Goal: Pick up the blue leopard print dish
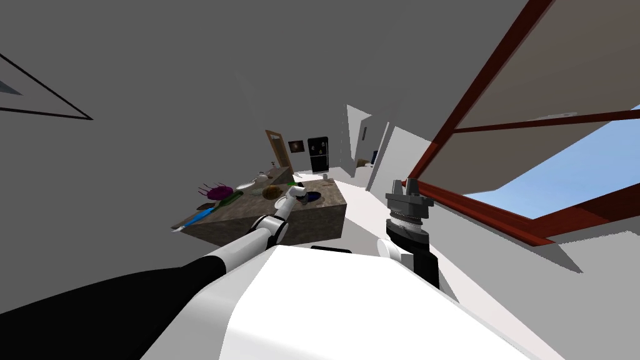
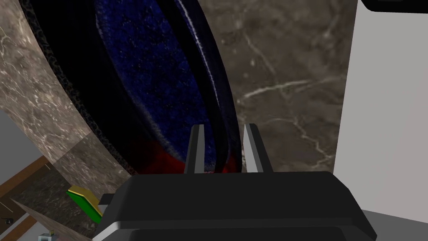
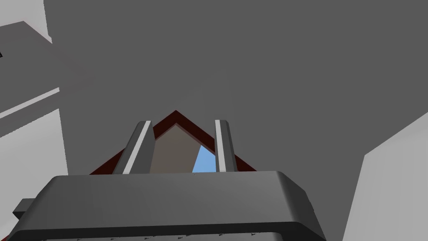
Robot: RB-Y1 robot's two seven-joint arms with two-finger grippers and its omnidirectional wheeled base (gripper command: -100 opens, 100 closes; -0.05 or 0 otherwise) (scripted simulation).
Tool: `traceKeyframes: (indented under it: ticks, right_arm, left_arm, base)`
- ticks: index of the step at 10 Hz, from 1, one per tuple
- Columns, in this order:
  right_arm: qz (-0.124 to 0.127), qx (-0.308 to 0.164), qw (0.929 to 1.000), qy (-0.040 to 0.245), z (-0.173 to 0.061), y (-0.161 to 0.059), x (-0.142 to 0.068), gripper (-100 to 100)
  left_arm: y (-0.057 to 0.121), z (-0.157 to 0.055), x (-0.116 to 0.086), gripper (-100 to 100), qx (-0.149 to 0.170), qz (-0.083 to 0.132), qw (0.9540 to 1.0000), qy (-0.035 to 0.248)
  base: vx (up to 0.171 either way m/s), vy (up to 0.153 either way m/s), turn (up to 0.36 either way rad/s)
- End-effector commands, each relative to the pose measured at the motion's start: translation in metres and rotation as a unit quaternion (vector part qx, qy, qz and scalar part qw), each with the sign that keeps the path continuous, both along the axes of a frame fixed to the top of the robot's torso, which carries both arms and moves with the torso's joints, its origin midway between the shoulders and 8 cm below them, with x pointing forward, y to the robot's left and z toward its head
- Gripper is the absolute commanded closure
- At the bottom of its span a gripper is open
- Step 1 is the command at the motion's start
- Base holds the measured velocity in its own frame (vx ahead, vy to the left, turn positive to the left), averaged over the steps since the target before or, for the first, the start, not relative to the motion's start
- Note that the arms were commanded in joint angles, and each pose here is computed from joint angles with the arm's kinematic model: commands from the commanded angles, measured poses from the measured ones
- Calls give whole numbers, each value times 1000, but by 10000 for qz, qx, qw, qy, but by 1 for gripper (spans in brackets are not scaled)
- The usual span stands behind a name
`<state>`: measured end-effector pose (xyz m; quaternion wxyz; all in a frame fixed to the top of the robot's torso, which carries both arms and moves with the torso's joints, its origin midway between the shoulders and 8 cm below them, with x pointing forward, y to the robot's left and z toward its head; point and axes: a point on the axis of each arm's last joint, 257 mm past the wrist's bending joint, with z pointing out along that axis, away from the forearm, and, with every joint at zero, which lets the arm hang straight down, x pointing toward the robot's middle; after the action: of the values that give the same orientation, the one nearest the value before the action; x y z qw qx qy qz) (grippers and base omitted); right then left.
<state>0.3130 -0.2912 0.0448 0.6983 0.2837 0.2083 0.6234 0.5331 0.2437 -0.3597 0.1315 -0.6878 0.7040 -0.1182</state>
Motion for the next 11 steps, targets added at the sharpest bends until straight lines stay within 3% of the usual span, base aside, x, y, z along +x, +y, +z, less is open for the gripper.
traceKeyframes:
  ticks: [1,3,4,5,7,8,9,11]
  right_arm:
    - [0,0,10000,0,0,0,0,0]
    - [0,0,10000,0,0,0,0,0]
    - [0,0,10000,0,0,0,0,0]
    - [0,0,10000,0,0,0,0,0]
    - [0,0,10000,0,0,0,0,0]
    - [0,0,10000,0,0,0,0,0]
    - [0,0,10000,0,0,0,0,0]
    - [0,0,10000,0,0,0,0,0]
  left_arm:
    - [3,-11,-20,100,19,66,9998,207]
    - [-6,11,-6,100,-18,-46,9999,-110]
    - [2,-7,-31,100,27,137,9997,186]
    - [2,-6,-36,100,19,122,9998,176]
    - [-6,15,-24,100,-15,30,9999,-125]
    - [4,-1,-48,100,35,243,9996,160]
    - [5,-2,-55,100,32,248,9995,188]
    - [0,12,-47,100,10,193,9998,-25]
  base:
    - [66,33,-49]
    - [12,7,17]
    - [40,24,-71]
    - [53,31,-41]
    - [19,7,7]
    - [50,15,-77]
    - [59,25,-33]
    - [14,11,9]
